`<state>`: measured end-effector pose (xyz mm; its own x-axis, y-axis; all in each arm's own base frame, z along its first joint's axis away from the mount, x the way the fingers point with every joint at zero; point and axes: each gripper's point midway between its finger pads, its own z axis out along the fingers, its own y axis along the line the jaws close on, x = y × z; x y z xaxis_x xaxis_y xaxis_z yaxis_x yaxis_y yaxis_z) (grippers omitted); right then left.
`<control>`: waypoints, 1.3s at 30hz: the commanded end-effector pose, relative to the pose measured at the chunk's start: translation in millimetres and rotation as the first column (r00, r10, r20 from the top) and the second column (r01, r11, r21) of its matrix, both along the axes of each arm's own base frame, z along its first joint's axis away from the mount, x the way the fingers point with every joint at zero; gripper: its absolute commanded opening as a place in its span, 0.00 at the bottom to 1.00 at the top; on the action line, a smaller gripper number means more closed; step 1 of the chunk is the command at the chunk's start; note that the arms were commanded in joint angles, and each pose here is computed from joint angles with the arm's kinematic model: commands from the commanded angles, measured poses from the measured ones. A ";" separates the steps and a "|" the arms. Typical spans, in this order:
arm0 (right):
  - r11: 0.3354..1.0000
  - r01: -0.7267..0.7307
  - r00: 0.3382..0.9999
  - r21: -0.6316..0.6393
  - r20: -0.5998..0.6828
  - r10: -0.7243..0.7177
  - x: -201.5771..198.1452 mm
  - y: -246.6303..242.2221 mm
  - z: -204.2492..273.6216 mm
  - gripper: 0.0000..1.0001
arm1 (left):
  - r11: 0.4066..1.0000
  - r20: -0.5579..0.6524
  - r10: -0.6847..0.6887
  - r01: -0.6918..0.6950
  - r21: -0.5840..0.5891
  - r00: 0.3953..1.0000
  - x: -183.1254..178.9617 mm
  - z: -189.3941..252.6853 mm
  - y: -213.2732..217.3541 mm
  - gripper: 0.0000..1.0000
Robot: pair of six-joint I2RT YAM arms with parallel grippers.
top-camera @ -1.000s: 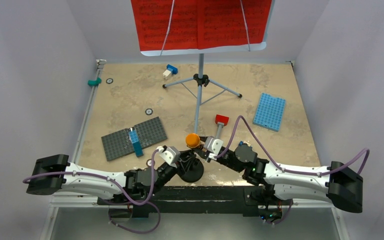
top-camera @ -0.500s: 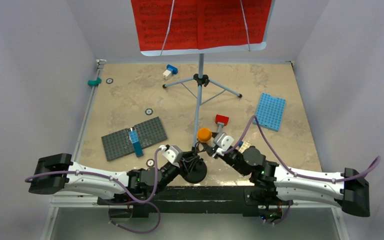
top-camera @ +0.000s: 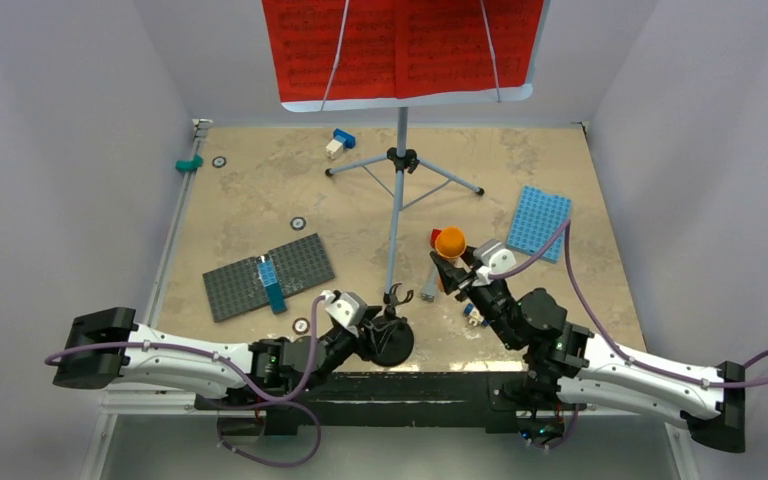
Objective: Pack up the instrument practice props
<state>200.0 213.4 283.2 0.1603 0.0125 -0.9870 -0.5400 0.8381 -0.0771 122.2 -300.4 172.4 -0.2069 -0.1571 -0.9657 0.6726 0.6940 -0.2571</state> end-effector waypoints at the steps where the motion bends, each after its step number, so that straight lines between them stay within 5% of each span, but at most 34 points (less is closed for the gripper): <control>1: 0.997 0.024 0.999 0.072 -0.047 -0.021 -3.0 -12.6 5.3 0.00 | 0.991 -0.040 0.021 -0.015 0.134 0.999 -2.0 -25.5 12.3 0.60; 8: 0.996 0.024 0.997 0.085 -0.079 -0.017 -6.6 -18.3 -1.4 0.00 | 0.997 -0.017 0.027 -0.025 0.068 0.999 0.2 11.6 17.5 0.80; 18: 0.994 0.024 0.990 0.103 -0.138 -0.010 -10.9 -22.9 -21.1 0.00 | 0.992 -0.080 -0.126 0.127 0.010 0.989 -24.4 -36.4 28.5 0.65; 28: 0.989 -0.053 0.975 0.135 -0.209 0.081 -22.6 -11.0 -24.0 0.00 | 0.992 -0.127 -0.101 0.110 0.062 0.987 -24.1 -50.9 24.4 0.74; 36: 0.966 -0.176 0.911 0.187 -0.342 0.232 -50.4 0.0 43.3 0.00 | 0.984 -0.124 0.008 -0.030 -0.176 0.992 -6.2 37.0 64.5 0.83; 39: 0.946 -0.238 0.893 0.220 -0.334 0.302 -60.7 5.0 72.1 0.00 | 0.971 -0.055 -0.047 0.033 -0.237 0.997 -11.5 75.5 73.4 0.97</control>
